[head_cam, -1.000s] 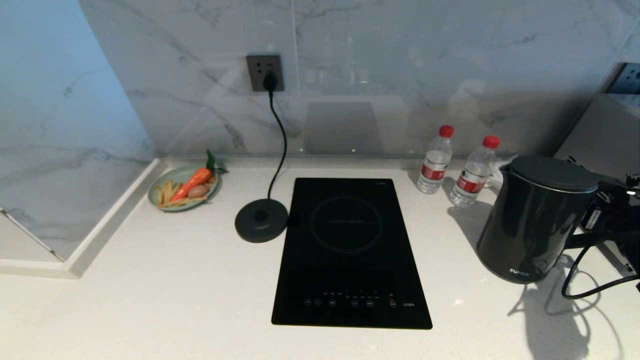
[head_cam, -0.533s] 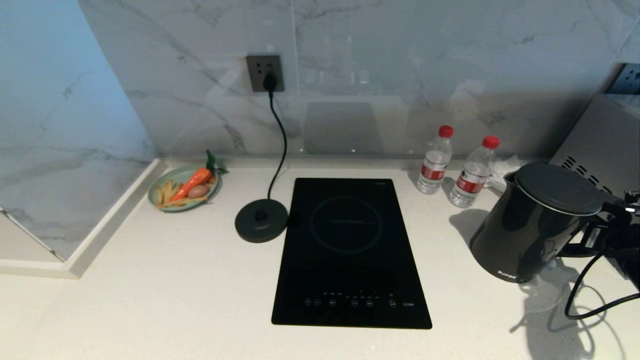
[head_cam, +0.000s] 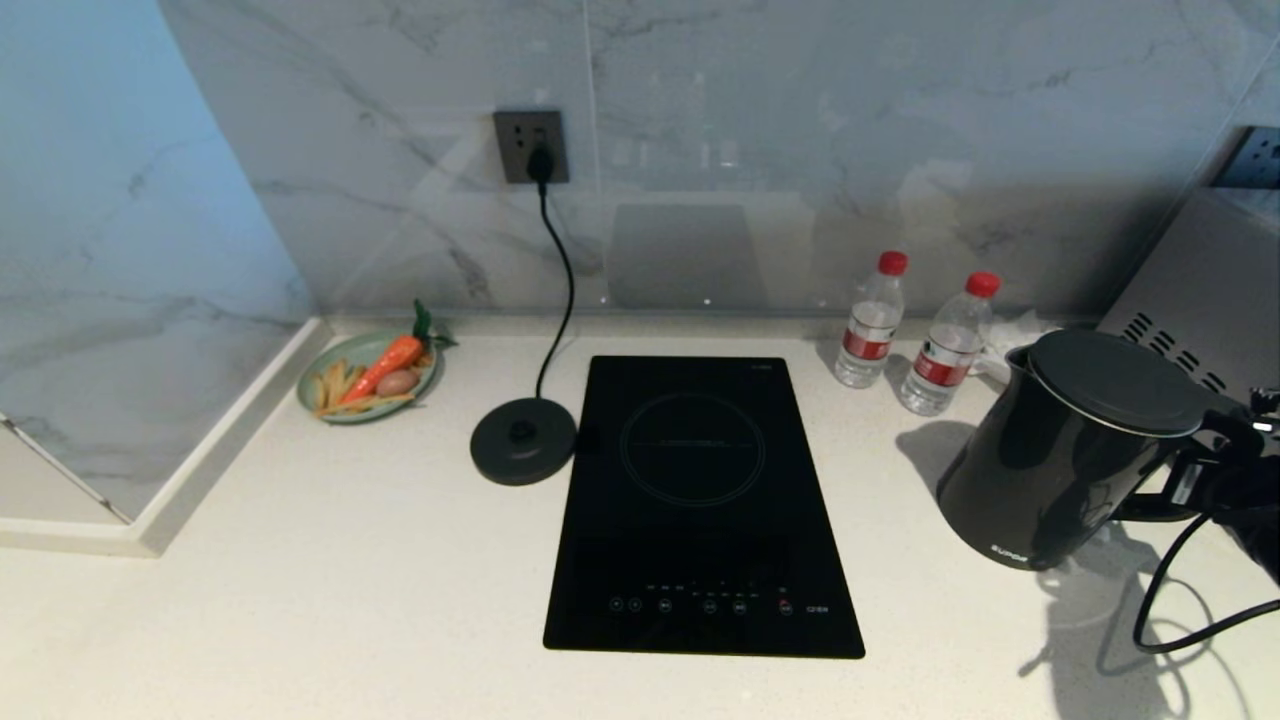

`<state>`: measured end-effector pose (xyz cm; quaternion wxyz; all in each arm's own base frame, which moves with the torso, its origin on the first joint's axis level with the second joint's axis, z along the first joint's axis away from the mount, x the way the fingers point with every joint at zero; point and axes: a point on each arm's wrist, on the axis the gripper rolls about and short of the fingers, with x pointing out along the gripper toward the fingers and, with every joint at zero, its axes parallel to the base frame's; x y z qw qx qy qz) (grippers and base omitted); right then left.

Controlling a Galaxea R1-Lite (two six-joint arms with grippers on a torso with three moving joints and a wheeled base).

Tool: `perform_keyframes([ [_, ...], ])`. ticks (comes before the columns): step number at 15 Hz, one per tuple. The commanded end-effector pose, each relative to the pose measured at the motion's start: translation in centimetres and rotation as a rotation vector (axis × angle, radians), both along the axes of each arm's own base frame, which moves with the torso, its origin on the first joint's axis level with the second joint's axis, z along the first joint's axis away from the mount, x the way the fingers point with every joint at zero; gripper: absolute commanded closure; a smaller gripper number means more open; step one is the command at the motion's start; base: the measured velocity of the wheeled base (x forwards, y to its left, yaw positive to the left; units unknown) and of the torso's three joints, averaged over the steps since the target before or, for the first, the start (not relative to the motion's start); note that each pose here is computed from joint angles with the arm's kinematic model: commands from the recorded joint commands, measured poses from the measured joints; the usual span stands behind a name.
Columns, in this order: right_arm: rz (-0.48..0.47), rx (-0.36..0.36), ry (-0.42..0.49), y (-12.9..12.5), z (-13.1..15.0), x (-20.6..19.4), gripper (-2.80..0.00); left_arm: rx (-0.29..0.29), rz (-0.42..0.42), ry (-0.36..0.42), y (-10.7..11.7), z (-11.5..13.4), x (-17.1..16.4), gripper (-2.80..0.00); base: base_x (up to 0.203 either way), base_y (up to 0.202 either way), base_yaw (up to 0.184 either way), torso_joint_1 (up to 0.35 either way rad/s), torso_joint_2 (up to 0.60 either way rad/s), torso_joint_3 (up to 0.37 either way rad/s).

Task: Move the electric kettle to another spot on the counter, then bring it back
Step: Place it by the sink

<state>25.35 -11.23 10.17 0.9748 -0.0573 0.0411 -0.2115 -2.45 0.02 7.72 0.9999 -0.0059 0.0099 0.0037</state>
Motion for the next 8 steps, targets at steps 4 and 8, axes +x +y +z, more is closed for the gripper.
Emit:
perform_keyframes([
  [4,-0.002,-0.004,-0.006,0.02,0.06,-0.04,-2.80,-0.001,0.001,0.002,0.00,0.00,0.01,0.00,0.000,0.000,0.000,0.000,0.00,0.000],
  [8,0.000,-0.002,0.000,0.16,0.05,-0.36,-2.80,0.000,0.002,0.000,0.00,0.00,0.00,0.00,0.000,0.000,0.000,0.000,0.00,0.000],
])
